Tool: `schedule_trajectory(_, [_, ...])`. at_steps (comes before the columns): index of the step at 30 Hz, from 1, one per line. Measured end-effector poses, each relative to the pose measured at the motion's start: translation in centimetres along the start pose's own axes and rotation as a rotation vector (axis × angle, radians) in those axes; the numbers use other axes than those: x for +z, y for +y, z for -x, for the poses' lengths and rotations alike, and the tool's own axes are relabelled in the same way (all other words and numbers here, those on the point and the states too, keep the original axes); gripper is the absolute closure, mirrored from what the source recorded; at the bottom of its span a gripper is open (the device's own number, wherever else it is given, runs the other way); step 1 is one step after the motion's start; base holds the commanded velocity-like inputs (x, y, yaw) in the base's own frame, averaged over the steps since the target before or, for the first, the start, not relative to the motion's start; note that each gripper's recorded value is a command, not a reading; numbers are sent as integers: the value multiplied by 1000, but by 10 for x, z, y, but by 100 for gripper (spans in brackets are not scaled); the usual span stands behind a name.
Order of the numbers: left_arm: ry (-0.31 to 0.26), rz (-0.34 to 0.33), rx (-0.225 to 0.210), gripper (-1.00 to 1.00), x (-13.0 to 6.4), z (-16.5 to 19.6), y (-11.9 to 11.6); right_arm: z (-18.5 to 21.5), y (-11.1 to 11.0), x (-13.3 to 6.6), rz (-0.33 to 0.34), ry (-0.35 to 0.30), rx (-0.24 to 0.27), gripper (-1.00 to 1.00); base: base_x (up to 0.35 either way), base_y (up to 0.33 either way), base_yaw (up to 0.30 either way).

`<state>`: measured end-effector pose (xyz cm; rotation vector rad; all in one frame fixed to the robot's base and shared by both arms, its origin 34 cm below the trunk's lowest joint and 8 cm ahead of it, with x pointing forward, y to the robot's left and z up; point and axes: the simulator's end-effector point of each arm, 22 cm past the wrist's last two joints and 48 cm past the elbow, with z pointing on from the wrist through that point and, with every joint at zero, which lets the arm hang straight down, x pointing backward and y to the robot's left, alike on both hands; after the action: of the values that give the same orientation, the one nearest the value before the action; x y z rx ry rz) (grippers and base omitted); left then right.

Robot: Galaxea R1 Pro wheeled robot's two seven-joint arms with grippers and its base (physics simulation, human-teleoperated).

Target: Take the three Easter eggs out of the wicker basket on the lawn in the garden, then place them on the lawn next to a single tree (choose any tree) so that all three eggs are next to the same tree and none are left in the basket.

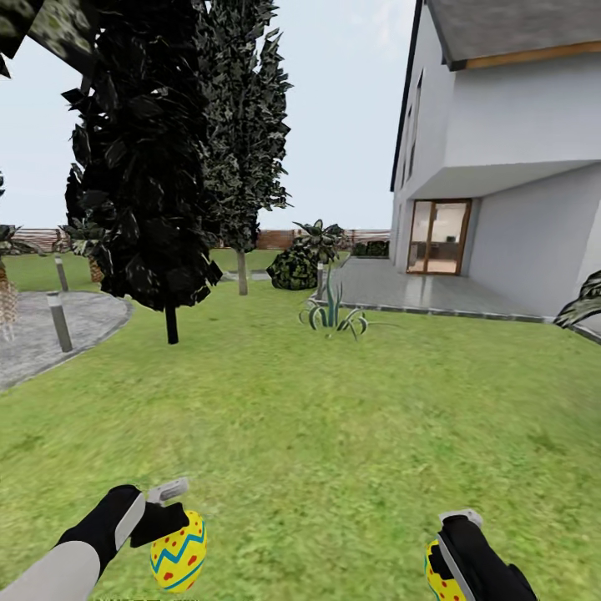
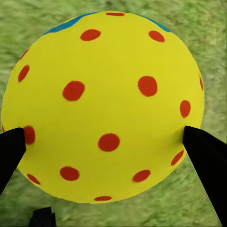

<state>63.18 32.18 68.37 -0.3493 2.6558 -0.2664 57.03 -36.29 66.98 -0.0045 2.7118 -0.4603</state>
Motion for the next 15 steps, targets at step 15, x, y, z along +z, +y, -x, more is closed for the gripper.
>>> schedule_trajectory(15, [1, 0, 1, 100, 0, 0, 0, 0, 0, 0, -1, 0, -3, 100, 1, 0, 295])
